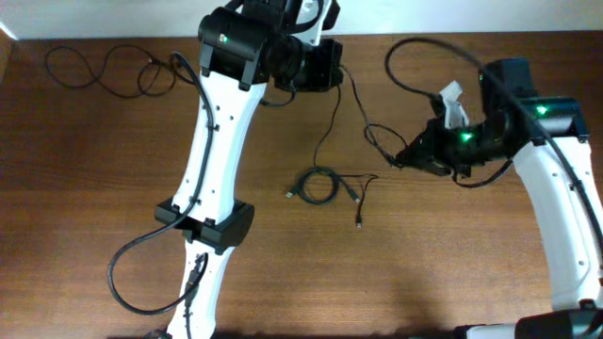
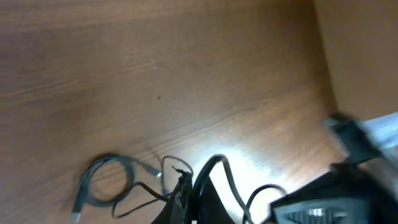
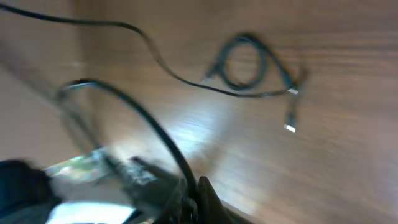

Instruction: Untangle cables

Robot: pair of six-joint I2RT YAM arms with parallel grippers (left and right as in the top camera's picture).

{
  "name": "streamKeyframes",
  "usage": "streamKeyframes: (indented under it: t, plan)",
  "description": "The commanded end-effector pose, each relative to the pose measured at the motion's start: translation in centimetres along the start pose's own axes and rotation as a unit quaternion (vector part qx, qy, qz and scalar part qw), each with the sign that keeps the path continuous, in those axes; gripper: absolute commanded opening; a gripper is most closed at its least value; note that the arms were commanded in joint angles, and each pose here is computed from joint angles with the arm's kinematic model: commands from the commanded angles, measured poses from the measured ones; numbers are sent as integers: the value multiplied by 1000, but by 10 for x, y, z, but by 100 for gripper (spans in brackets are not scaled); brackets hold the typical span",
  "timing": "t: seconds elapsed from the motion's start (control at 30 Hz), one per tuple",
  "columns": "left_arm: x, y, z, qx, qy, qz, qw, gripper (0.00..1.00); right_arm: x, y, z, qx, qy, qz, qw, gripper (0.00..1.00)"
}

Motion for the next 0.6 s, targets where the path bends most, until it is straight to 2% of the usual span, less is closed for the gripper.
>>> streamKeyframes:
  t: [0.0, 0.17, 0.27, 0.43, 0.47, 0.57]
  plan:
    - [-2, 0, -19, -7, -22, 40, 999, 0, -11, 34, -21, -178, -43, -57, 981, 4]
    - [-2, 0, -19, -7, -22, 40, 999, 0, -18, 52, -51, -295, -84, -72, 949, 4]
    - [-2, 0, -19, -7, -22, 40, 999, 0, -19, 49, -52, -290, -87, -70, 950, 4]
    - [-2, 0, -19, -7, -22, 40, 999, 0, -19, 32, -40, -221, -78, -67, 970, 4]
    - [-2, 0, -19, -7, -22, 40, 999, 0, -18, 36, -40, -230, -78, -75, 967, 4]
    - [-2, 0, -19, -7, -22, 40, 999, 2, -17, 60, -53, -314, -102, -135, 934, 4]
Point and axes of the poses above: each gripper's point midway between its finger pads, its own z axis out along the fingers, its own y axis along the line the jaws close on, x = y × z, the point moved 3 cm from there along -z, back along the fingers, and after that the axes turned 12 degrees about -z, right-handed, at the moved point
